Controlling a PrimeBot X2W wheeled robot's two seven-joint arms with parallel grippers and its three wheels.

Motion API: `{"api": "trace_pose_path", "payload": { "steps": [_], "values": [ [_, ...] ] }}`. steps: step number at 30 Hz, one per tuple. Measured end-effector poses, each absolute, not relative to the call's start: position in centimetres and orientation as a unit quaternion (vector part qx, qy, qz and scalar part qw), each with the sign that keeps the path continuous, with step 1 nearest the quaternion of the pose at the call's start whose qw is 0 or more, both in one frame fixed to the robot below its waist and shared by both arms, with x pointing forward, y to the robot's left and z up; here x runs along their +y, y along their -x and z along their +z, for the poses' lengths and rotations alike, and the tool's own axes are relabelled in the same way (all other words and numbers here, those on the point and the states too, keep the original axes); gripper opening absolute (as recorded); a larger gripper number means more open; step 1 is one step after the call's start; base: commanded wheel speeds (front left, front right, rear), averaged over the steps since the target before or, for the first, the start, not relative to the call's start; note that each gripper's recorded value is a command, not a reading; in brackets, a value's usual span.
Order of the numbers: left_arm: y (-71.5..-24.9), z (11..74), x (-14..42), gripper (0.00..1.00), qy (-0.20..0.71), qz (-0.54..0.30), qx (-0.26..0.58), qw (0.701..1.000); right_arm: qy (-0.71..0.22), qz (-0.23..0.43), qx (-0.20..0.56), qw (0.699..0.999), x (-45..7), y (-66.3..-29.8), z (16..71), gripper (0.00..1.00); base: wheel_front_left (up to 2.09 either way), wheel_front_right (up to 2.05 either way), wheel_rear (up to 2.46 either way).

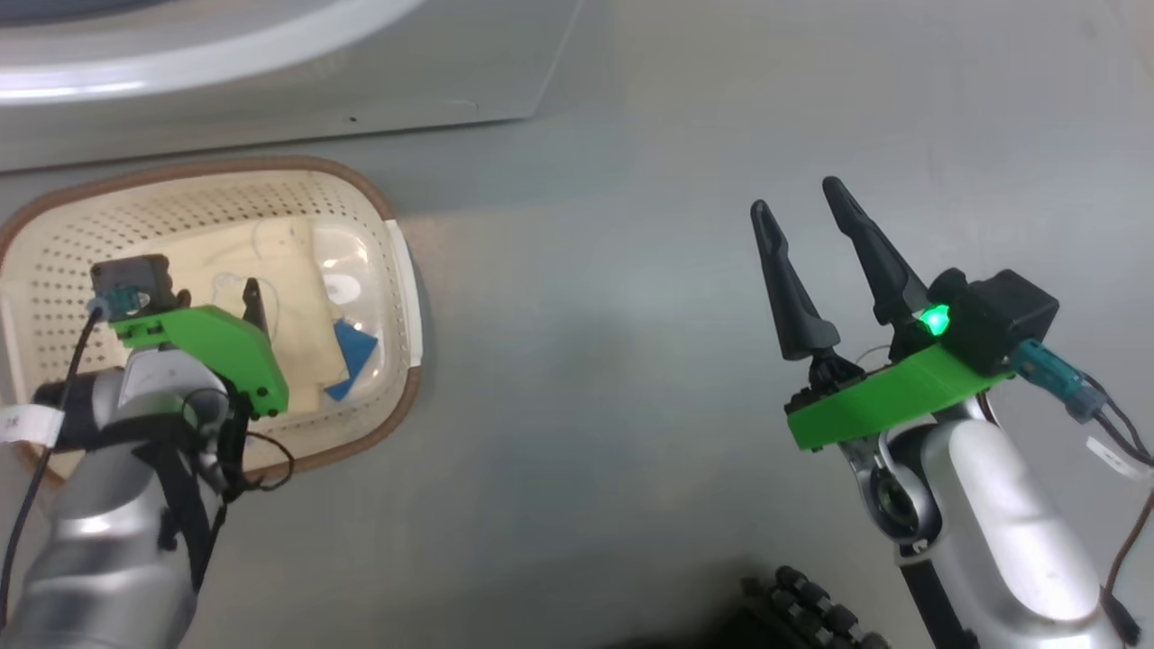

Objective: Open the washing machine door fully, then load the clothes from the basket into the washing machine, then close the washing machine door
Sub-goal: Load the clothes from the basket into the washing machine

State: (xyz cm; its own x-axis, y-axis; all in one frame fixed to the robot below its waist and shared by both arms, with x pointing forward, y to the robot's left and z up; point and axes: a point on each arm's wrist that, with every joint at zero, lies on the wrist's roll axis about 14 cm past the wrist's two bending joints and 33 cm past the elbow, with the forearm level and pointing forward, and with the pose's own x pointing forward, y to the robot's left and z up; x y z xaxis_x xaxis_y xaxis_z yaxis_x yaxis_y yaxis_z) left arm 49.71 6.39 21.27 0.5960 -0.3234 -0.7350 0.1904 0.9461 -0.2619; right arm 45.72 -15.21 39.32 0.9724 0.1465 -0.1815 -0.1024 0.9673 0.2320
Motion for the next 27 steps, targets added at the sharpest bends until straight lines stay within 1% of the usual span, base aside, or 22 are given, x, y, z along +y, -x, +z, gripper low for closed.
{"api": "trace_pose_path", "payload": {
  "steps": [7, 14, 21, 27],
  "values": [
    [-49.4, 15.2, 5.6, 1.0, 0.079, -0.155, 0.49, 0.854, -0.117, 0.051, 0.127, 0.984, -16.1, -46.5, 35.9, 1.0, 0.0, 0.0, 0.0],
    [-49.8, 10.0, 5.3, 1.0, 0.083, -0.151, 0.533, 0.828, -0.118, 0.037, 0.164, 0.979, -17.1, -46.6, 32.5, 1.0, 0.0, 0.0, 0.0],
    [-49.0, 6.0, 4.5, 1.0, 0.084, -0.148, 0.564, 0.808, -0.117, 0.018, 0.193, 0.974, -18.3, -45.9, 30.1, 1.0, 0.0, 0.0, 0.0],
    [-48.9, 4.6, 3.7, 1.0, 0.086, -0.149, 0.572, 0.802, -0.114, 0.015, 0.204, 0.972, -18.6, -45.6, 29.2, 1.0, 0.0, 0.0, 0.0]
  ]
}}
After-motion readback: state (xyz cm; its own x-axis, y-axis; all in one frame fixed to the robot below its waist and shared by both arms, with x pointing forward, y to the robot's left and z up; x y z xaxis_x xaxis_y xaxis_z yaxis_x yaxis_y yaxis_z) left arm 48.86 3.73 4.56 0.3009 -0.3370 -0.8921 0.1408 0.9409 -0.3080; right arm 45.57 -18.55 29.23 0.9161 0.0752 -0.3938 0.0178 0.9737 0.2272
